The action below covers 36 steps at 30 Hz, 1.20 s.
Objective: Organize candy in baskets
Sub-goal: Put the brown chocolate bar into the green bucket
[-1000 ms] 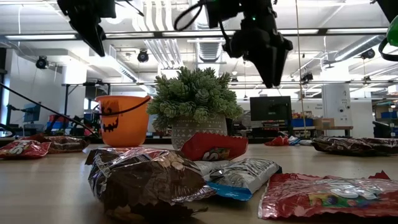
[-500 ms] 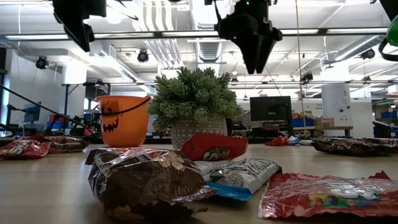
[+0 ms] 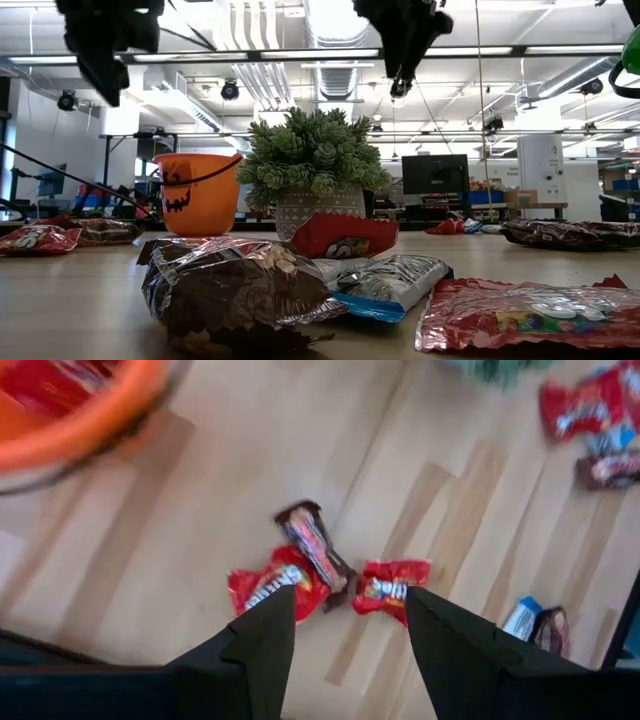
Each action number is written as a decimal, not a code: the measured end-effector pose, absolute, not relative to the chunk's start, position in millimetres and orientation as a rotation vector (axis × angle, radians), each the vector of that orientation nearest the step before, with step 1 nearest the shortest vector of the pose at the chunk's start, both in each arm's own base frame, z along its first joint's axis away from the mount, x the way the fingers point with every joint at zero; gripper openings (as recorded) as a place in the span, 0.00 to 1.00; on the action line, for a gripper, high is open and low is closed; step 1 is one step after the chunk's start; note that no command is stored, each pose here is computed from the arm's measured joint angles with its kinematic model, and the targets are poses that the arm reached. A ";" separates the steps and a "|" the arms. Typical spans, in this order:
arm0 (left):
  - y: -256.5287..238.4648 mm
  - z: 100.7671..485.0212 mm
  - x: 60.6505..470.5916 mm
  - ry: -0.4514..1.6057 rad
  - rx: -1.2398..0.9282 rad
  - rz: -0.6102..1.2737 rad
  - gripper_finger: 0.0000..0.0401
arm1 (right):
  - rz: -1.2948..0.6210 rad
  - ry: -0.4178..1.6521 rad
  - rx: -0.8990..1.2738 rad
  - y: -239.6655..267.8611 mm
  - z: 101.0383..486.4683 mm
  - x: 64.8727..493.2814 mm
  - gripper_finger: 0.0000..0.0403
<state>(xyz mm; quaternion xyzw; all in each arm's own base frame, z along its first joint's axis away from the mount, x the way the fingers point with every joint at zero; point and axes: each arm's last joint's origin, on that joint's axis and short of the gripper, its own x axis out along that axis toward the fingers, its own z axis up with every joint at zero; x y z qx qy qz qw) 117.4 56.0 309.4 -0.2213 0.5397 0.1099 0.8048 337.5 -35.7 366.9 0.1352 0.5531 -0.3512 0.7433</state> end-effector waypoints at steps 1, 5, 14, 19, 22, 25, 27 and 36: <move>53.6 304.4 117.6 1.156 -0.476 0.229 0.43 | -0.778 1.198 0.305 -36.9 371.6 332.7 0.46; 44.7 291.1 118.1 1.138 -0.495 0.217 0.43 | -0.795 1.142 0.341 -40.4 386.6 318.6 0.46; 34.0 266.9 128.3 1.180 -0.446 0.320 0.43 | -0.803 1.093 0.369 -43.0 399.2 305.9 0.46; 30.4 254.5 141.7 1.160 -0.441 0.382 0.43 | -0.799 1.098 0.374 -42.9 397.8 307.5 0.46; 28.7 245.2 147.3 1.178 -0.453 0.447 0.43 | -0.797 1.099 0.376 -42.9 397.4 307.9 0.46; 27.0 235.4 150.1 1.223 -0.449 0.498 0.43 | -0.797 1.100 0.376 -42.9 397.4 307.9 0.46; 26.2 230.5 153.5 1.246 -0.455 0.514 0.43 | -0.796 1.100 0.375 -42.9 397.4 307.9 0.46; 22.5 212.4 173.6 1.319 -0.457 0.541 0.43 | -0.791 1.104 0.368 -42.9 397.3 307.9 0.46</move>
